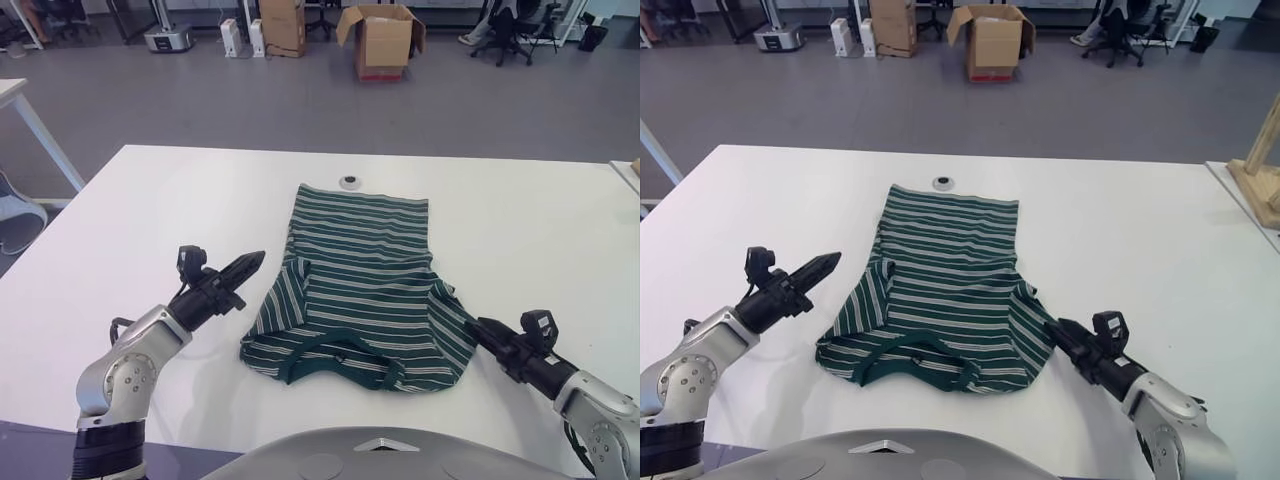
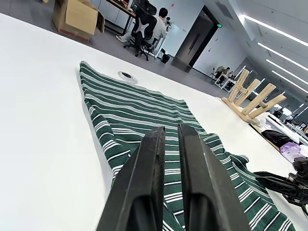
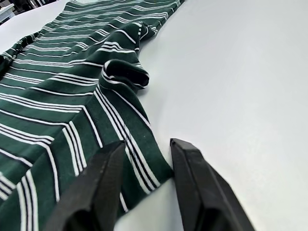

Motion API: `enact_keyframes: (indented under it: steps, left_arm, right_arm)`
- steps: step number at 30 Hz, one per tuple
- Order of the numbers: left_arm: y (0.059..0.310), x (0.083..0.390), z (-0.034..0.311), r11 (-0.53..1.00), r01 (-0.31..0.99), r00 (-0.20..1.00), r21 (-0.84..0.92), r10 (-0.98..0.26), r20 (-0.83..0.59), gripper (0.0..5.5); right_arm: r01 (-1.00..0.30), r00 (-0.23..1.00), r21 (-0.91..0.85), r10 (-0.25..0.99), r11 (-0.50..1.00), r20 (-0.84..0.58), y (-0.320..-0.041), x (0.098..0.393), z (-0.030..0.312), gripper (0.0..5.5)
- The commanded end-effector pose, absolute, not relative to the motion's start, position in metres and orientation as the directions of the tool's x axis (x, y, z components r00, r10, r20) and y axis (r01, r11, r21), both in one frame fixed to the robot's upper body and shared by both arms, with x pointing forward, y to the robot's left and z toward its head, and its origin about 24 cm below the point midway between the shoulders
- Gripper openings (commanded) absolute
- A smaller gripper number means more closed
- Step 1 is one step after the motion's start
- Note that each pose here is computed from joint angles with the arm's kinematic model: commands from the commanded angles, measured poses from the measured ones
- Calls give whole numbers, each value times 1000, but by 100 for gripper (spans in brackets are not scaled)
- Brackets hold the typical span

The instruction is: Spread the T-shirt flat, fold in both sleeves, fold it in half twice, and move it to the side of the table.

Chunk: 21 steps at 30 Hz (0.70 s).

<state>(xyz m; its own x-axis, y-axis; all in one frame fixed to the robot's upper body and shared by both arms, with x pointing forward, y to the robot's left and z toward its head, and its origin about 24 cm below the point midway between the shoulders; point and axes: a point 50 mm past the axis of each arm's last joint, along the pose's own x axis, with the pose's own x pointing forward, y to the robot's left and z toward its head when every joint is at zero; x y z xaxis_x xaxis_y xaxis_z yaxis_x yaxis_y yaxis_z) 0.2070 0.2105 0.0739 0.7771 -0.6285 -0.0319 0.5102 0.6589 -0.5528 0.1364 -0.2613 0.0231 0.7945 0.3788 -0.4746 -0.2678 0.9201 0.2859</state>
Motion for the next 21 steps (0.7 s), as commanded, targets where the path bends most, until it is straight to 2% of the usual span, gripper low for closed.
enact_keyframes:
  steps: [1, 6, 8, 10, 12, 17, 21]
  left_arm:
    - [212, 208, 72, 676, 506, 783, -537, -621, -44, 49]
    - [211, 209, 71, 676, 500, 790, -542, -612, -35, 49]
    - [211, 210, 70, 680, 498, 792, -538, -609, -36, 49]
    - [210, 209, 70, 678, 500, 791, -539, -611, -34, 49]
    - [207, 208, 70, 672, 503, 788, -543, -615, -30, 49]
    - [204, 209, 69, 667, 509, 784, -544, -620, -26, 49]
    - [203, 208, 68, 666, 513, 783, -541, -622, -25, 49]
  right_arm:
    - [-234, 738, 311, 377, 921, -559, -262, 121, 6, 91]
    - [-194, 760, 274, 321, 942, -566, -274, 123, 5, 1]
    - [-150, 794, 224, 253, 963, -554, -287, 132, 9, 1]
    - [-141, 844, 212, 229, 967, -484, -291, 146, 22, 1]
    - [-179, 884, 261, 271, 949, -381, -280, 160, 40, 1]
    - [-305, 877, 365, 409, 880, -252, -241, 175, 69, 1]
    - [-382, 821, 448, 519, 808, -238, -199, 179, 67, 1]
